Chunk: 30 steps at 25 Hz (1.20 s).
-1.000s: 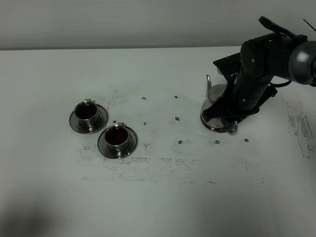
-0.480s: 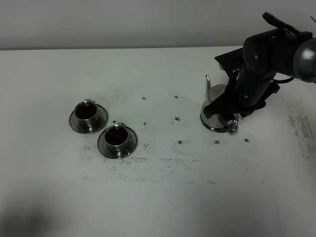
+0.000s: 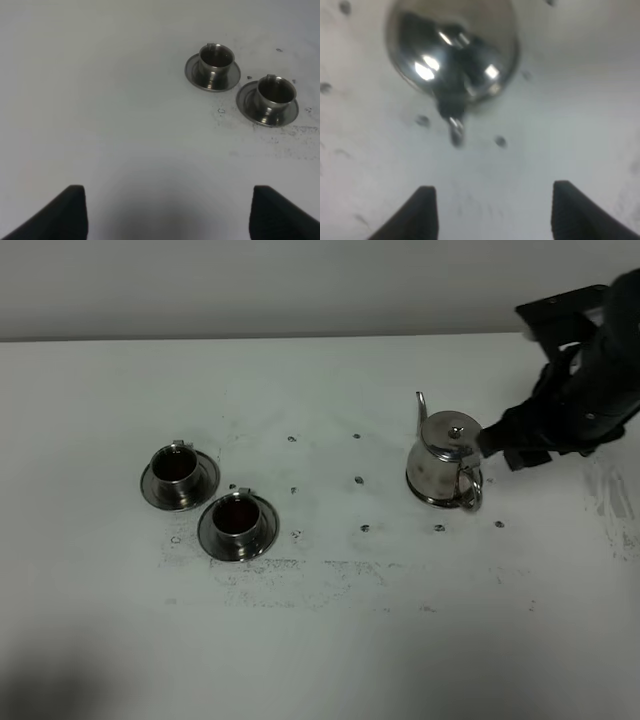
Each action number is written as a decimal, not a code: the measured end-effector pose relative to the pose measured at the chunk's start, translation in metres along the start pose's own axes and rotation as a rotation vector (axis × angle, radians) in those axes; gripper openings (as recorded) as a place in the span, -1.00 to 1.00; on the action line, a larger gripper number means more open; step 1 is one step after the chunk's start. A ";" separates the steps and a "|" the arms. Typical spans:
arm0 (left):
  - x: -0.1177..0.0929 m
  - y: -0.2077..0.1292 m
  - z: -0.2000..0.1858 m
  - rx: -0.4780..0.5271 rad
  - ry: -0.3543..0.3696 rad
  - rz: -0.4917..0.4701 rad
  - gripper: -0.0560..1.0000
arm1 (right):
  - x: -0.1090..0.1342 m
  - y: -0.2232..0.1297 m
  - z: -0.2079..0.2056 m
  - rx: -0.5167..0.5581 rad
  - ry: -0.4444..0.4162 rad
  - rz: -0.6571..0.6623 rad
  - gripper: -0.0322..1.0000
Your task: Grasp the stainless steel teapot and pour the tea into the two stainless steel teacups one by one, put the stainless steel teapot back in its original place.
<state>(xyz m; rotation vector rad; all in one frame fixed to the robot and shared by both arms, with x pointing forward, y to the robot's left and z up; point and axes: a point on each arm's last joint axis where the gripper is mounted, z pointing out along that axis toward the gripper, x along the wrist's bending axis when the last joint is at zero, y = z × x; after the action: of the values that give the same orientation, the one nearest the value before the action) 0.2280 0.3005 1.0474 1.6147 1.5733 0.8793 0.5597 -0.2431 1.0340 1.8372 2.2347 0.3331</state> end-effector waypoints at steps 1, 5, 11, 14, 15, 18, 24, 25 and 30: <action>0.000 0.000 0.000 0.000 0.000 0.000 0.32 | -0.006 -0.010 -0.007 -0.006 -0.012 0.013 0.00; 0.000 0.000 0.000 0.000 0.000 0.000 0.32 | -0.025 -0.050 -0.044 -0.079 -0.054 0.087 0.00; 0.000 0.000 0.000 0.000 0.000 0.000 0.32 | -0.040 -0.117 -0.075 -0.155 -0.117 0.177 0.00; 0.000 0.000 0.000 0.000 0.000 -0.007 0.32 | -0.038 -0.145 -0.082 -0.183 -0.129 0.191 0.00; 0.000 0.000 0.000 0.000 0.000 -0.007 0.32 | -0.036 -0.154 -0.085 -0.197 -0.130 0.193 0.00; 0.000 0.000 0.000 0.000 0.000 -0.007 0.32 | -0.029 -0.177 -0.093 -0.247 -0.124 0.197 0.00; 0.000 0.000 0.000 0.000 0.000 -0.001 0.32 | -0.014 -0.222 -0.106 -0.352 -0.097 0.149 0.00; 0.000 0.000 0.000 0.000 0.000 -0.001 0.32 | -0.012 -0.229 -0.106 -0.363 -0.093 0.138 0.00; 0.000 0.000 0.000 0.000 0.000 -0.001 0.32 | -0.002 -0.258 -0.104 -0.451 -0.077 0.073 0.00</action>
<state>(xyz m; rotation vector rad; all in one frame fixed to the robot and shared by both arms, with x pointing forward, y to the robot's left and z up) 0.2280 0.3005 1.0474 1.6137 1.5740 0.8787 0.2873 -0.2964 1.0515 1.6561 1.8519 0.7011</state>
